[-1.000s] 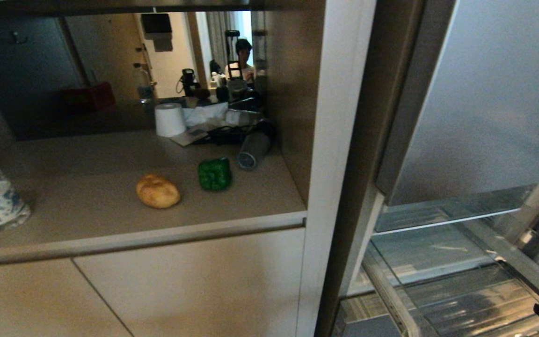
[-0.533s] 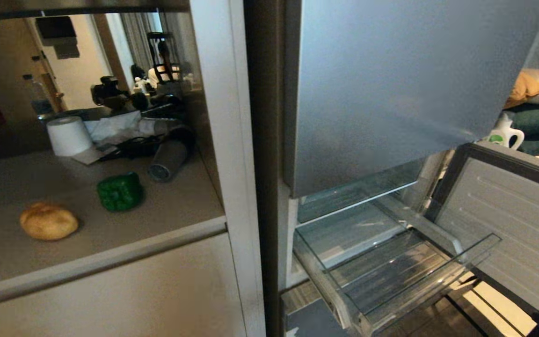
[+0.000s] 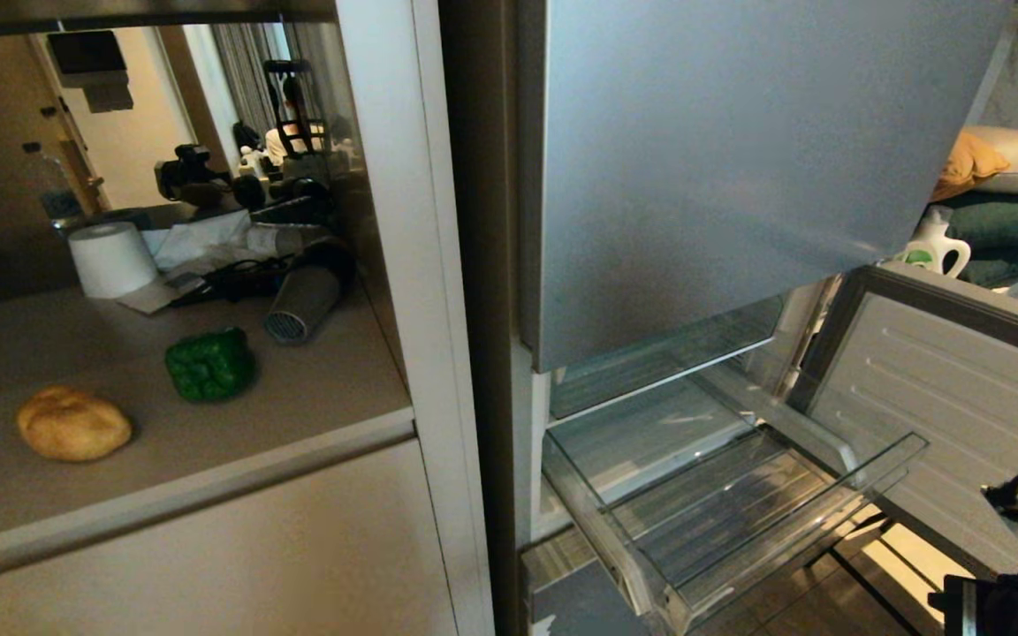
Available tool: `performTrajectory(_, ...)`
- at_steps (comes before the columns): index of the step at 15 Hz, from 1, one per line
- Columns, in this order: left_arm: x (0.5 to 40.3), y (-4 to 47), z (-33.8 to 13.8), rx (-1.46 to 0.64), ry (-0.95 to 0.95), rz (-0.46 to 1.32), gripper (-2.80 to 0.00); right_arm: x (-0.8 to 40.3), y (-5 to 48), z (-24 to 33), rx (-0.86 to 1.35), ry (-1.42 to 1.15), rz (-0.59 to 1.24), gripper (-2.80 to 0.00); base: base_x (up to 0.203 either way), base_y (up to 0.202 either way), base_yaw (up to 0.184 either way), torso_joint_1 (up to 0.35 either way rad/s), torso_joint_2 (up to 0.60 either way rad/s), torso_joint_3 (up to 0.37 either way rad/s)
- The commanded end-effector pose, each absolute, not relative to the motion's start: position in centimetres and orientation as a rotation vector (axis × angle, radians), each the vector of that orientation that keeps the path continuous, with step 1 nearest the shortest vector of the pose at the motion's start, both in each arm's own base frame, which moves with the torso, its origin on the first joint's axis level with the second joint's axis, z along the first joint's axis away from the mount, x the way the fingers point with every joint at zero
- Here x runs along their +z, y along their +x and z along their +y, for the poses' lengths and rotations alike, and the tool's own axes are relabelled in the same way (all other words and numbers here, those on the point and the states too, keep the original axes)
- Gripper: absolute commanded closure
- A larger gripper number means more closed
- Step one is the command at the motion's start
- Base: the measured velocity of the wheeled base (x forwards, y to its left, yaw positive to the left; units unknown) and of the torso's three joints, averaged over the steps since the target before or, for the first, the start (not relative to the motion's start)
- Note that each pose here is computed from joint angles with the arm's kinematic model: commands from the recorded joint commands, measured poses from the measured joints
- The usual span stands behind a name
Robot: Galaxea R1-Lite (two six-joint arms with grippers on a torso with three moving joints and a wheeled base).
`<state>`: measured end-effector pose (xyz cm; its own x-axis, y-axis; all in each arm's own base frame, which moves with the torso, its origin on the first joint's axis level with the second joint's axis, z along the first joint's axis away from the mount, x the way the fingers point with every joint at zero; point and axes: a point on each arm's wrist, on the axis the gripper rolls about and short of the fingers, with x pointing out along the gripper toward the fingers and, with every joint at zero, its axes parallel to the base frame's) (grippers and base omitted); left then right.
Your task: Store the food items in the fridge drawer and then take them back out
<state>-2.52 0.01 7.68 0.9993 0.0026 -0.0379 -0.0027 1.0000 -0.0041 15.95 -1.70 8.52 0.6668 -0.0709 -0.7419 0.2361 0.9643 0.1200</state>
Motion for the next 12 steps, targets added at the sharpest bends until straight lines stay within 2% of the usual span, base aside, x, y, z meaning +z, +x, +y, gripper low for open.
performTrajectory(1,7.7,-2.5,0.0,0.003,-0.004,0.037,0.0,6.6,17.7,-1.9,-0.178,0.221,0.935,0.0,0.0,0.0,0.0,0.0,0.0,0.0)
performTrajectory(12,7.7,-2.5,0.0,0.003,-0.004,0.037,0.0,5.7,24.5,-2.3,-0.126,0.229,0.943,0.0,0.0,0.0,0.0,0.0,0.0,0.0)
